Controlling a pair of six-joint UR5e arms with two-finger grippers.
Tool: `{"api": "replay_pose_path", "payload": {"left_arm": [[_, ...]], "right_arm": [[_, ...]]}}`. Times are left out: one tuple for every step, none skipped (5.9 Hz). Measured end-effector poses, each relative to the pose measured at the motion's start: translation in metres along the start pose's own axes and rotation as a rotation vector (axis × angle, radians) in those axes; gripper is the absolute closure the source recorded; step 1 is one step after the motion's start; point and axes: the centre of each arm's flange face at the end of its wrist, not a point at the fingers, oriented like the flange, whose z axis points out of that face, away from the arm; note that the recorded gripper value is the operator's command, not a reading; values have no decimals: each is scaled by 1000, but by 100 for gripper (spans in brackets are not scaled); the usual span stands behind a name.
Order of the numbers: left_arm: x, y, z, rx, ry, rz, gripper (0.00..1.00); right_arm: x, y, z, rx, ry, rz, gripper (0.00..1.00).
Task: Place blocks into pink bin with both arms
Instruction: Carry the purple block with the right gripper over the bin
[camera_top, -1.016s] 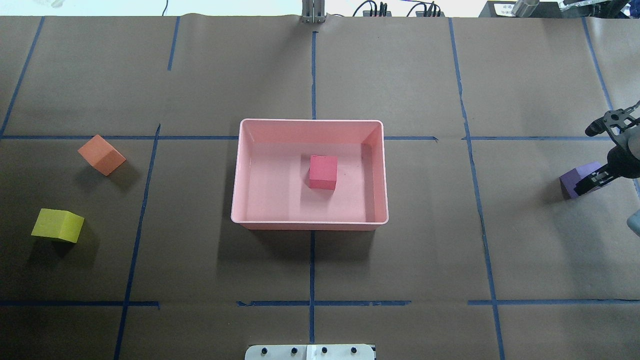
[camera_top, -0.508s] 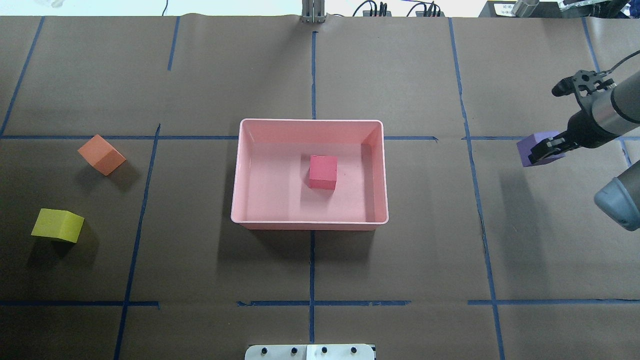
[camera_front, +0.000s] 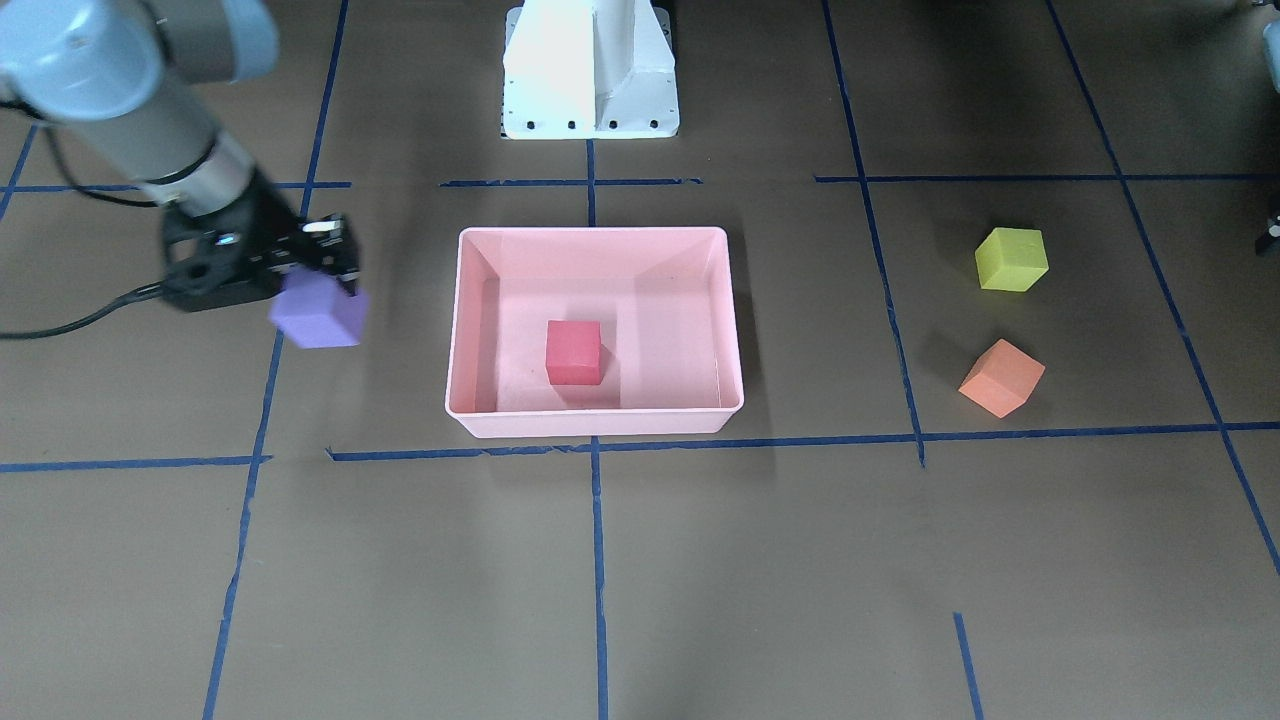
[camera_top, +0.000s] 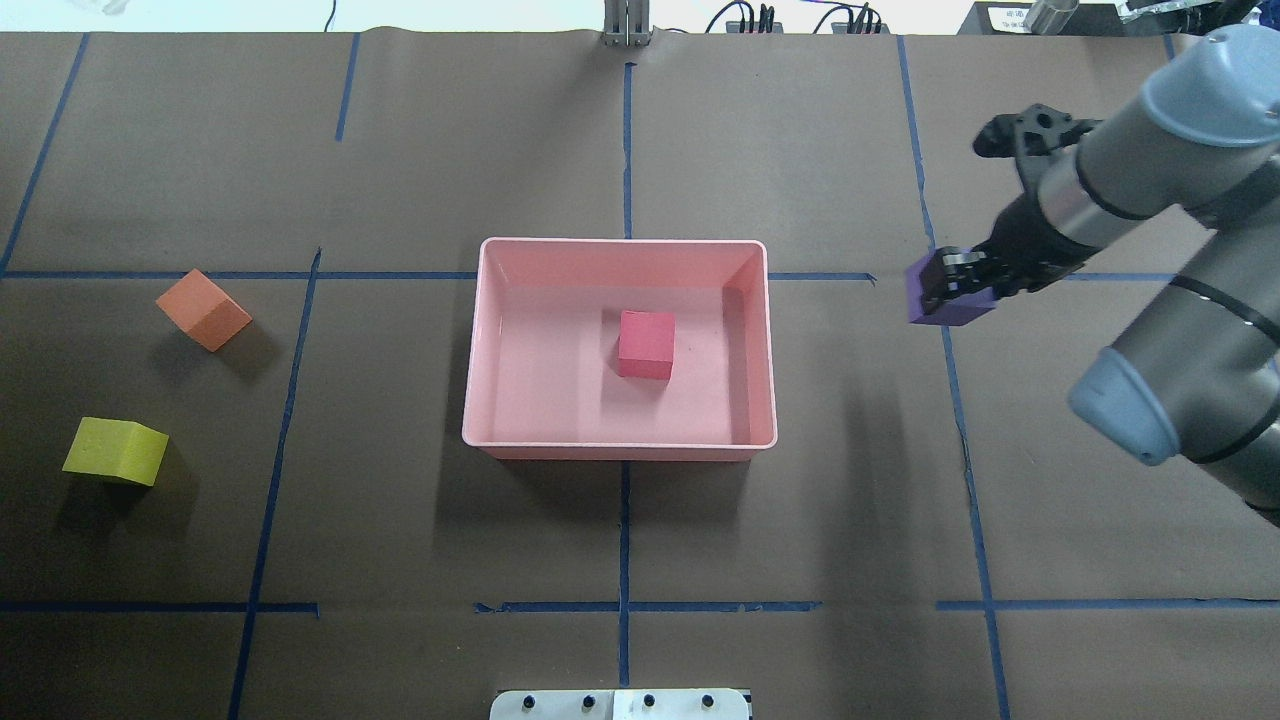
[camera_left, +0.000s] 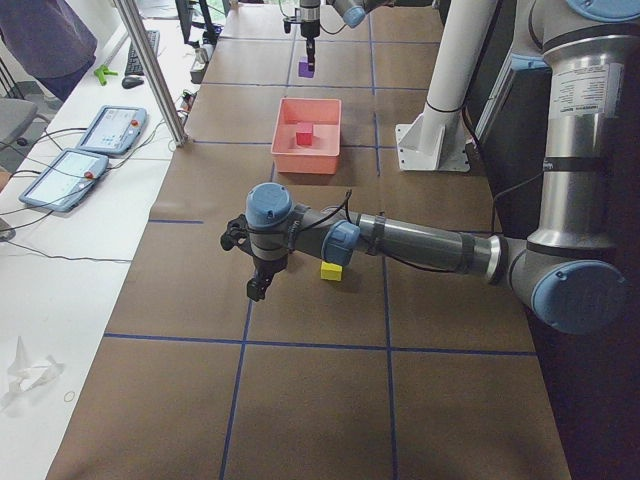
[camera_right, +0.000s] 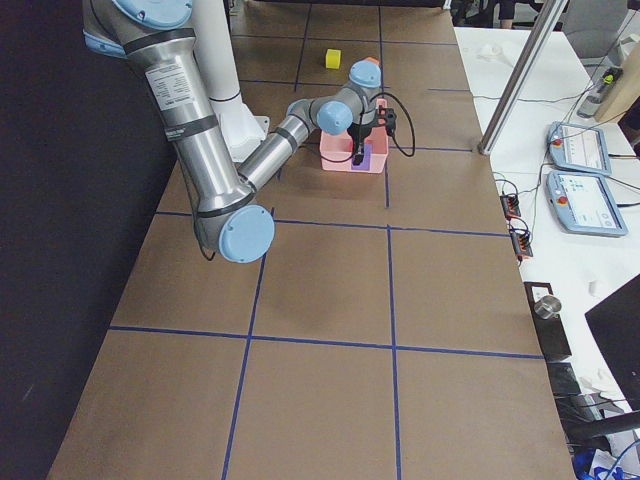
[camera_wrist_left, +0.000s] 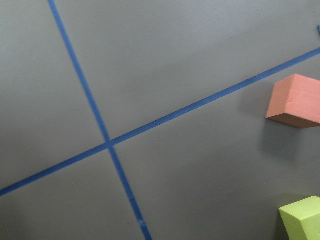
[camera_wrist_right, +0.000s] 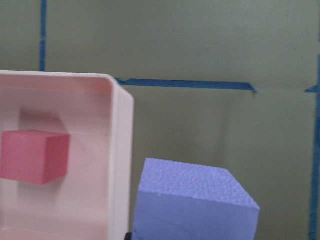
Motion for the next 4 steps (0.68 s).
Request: {"api": "replay_pose_path", "payload": {"left_arm": [[16,-8,12,9,13,-2,0],[37,-17,26,21,29,-29,0],[58,-24,41,28,40,-56,0],[76,-32,56,31,34,-53,0]], "right_arm": [[-60,18,-2,16,2,55,55],[-104,38,4,35,0,99,1],[-131,51,10,57,3,136,0],[-145,54,14,74,7,154,0]]}}
